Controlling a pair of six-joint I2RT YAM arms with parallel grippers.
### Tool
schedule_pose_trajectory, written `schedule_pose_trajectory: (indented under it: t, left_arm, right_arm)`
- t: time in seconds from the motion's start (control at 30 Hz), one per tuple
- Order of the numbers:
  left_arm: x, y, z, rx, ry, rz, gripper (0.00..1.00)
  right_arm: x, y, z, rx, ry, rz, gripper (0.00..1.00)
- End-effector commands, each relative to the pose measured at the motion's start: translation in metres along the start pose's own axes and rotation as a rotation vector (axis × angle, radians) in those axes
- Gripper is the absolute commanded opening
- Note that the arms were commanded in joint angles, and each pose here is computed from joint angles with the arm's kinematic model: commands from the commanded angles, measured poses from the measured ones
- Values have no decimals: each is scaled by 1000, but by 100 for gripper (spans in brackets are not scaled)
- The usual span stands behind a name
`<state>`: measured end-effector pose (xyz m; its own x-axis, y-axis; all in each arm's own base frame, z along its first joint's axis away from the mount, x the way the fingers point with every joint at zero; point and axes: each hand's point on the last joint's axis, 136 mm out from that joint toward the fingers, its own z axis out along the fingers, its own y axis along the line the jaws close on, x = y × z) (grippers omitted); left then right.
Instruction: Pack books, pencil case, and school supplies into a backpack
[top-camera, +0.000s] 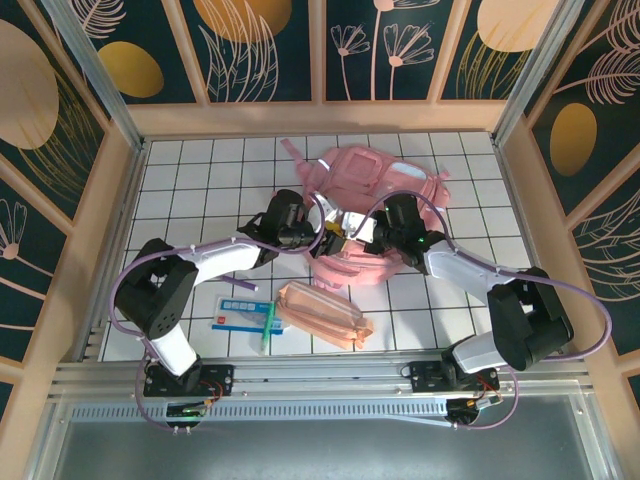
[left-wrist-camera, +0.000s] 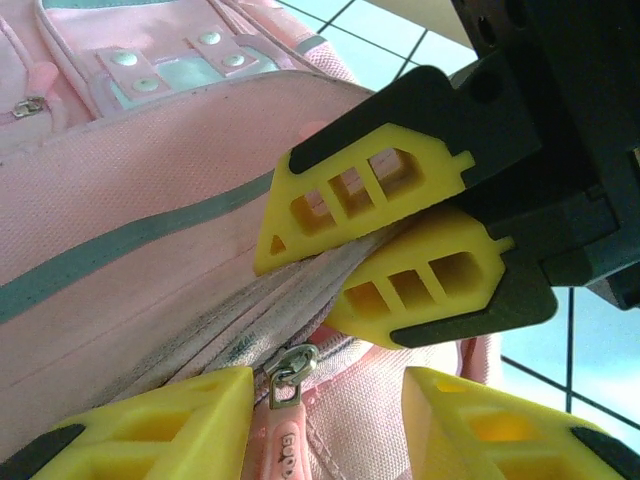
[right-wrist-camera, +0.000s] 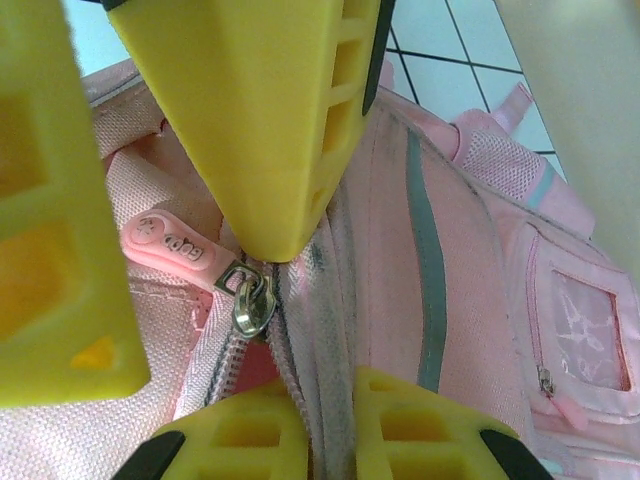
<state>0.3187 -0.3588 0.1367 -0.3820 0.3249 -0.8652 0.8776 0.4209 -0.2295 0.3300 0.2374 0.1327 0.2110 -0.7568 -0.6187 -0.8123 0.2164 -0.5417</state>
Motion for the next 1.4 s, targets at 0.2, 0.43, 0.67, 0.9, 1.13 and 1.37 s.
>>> schedule_pose_trajectory:
  t: [0.2,0.43,0.67,0.9,1.13,1.37]
  left_arm:
    - [35,29,-4,-174,119,55,44]
    - [41,38,0,-209,149,64,41]
    - [44,19,14,-104,178,98,45]
    - [50,54,13,-313,197,92,15]
    - [46,40,-5,-282,166,179,0]
    - [48,50,-25,-294,182,149,0]
  right_arm:
    - [-53,-32,-19,76,-171,-27,0]
    - [-57,-35,-22,86,-185,-20,0]
    - [-61,-36,-25,89,-203,-4,0]
    - [-68,-40,-28,100,-226,18,0]
    - [-58,-37,-29,110,-193,-1,0]
    - [-48,-31,-29,99,-157,-66,0]
